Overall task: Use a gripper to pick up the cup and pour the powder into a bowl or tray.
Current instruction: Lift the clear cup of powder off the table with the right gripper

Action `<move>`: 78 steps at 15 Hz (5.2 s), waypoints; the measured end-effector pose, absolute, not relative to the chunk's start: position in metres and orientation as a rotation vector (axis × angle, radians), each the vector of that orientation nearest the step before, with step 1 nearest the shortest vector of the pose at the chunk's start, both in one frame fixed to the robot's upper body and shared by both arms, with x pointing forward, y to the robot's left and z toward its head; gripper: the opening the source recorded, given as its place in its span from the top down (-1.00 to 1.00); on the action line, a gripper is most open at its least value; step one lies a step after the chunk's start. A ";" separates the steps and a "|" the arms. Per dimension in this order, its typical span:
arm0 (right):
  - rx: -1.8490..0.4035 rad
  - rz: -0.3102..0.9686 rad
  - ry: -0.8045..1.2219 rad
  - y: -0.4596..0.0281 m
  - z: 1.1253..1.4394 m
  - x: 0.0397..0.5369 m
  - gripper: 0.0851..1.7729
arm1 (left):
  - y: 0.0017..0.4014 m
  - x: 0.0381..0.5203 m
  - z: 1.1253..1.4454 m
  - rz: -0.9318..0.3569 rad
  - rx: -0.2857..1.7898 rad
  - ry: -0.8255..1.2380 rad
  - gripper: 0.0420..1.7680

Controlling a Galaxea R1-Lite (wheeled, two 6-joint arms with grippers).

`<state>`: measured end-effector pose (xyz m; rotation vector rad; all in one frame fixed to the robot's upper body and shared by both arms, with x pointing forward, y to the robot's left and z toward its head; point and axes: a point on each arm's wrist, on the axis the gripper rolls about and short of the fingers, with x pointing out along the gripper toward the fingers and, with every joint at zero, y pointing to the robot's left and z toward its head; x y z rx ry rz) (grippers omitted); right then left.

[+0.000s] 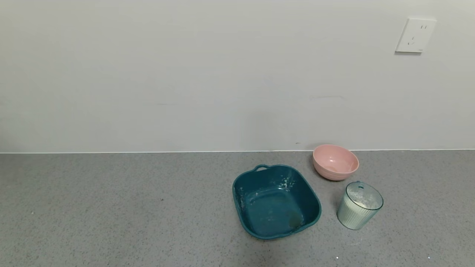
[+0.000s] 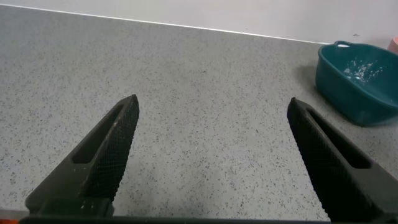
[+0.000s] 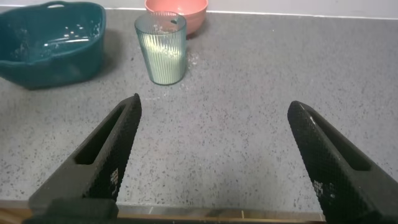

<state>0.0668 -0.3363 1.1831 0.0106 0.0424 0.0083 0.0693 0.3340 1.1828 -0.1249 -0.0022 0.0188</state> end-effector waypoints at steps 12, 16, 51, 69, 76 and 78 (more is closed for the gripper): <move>0.025 0.077 0.217 -0.335 1.258 0.096 -0.93 | 0.334 0.069 1.183 0.019 -0.125 -0.002 -0.94; 0.027 0.086 0.266 -0.334 1.266 0.129 -0.93 | 0.334 0.069 1.183 0.019 -0.125 -0.002 -0.94; 0.105 0.167 0.569 -0.302 1.174 0.296 -0.93 | 0.334 0.069 1.183 0.019 -0.125 -0.002 -0.94; 0.096 0.185 0.542 -0.287 1.137 0.355 -0.93 | 0.334 0.069 1.183 0.019 -0.125 -0.002 -0.94; 0.099 0.179 0.520 -0.288 1.137 0.360 -0.46 | 0.334 0.069 1.183 0.019 -0.125 -0.002 -0.94; 0.100 0.174 0.522 -0.290 1.136 0.359 -0.45 | 0.334 0.069 1.183 0.019 -0.125 -0.002 -0.94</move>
